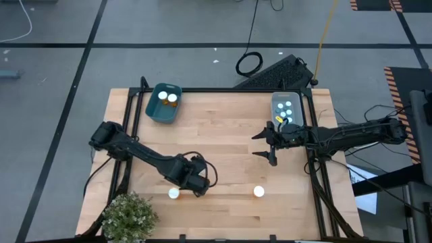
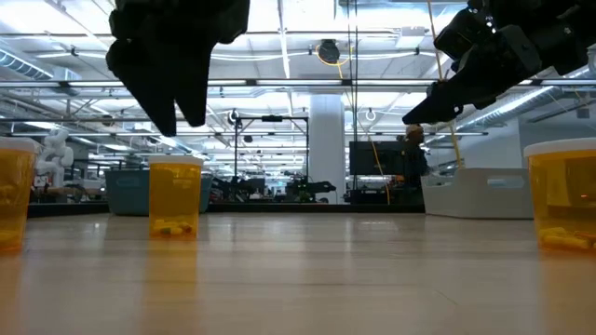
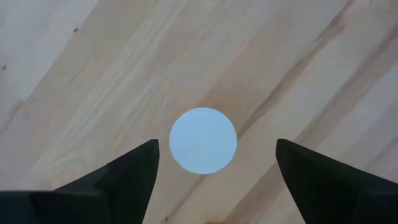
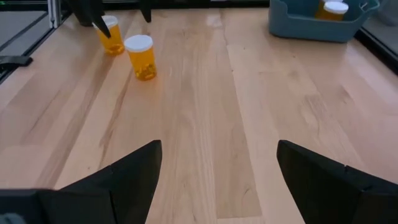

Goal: Pick and place medicine bottles into bin by pill shape (circle, oval)
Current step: Put the orange capsule bottle into the blue bin

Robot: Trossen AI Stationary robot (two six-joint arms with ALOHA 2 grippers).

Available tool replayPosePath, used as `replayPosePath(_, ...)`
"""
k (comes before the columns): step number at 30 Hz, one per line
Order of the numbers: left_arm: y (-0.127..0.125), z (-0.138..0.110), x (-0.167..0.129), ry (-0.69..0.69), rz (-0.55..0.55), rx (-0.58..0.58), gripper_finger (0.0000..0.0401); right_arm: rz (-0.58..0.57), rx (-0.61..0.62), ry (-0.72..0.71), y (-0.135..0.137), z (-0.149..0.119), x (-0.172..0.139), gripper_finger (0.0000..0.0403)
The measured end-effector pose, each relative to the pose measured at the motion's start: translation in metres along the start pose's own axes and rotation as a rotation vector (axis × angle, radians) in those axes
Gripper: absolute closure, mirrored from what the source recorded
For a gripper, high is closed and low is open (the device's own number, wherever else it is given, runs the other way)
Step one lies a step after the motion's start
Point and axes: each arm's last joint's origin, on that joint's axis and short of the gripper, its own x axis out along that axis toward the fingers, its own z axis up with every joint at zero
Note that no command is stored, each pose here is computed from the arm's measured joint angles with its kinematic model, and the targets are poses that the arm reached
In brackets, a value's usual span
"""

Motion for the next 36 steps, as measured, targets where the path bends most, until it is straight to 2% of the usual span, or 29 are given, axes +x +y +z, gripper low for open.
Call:
replayPosePath(14, -0.003, 0.003, 0.035, 0.087, 0.066, 0.046, 0.0117, -0.005, -0.037, -0.06, 0.0, 0.006, 0.0, 0.009)
replayPosePath(25, 0.001, 0.01, 0.038, 0.13, 0.048, 0.06, 0.0189, -0.007, -0.051, -0.06, 0.0, 0.006, 0.0, 0.009)
replayPosePath(36, 0.009, 0.017, 0.028, 0.141, 0.035, 0.09, 0.0176, -0.01, -0.056, -0.059, -0.001, 0.006, 0.0, 0.009)
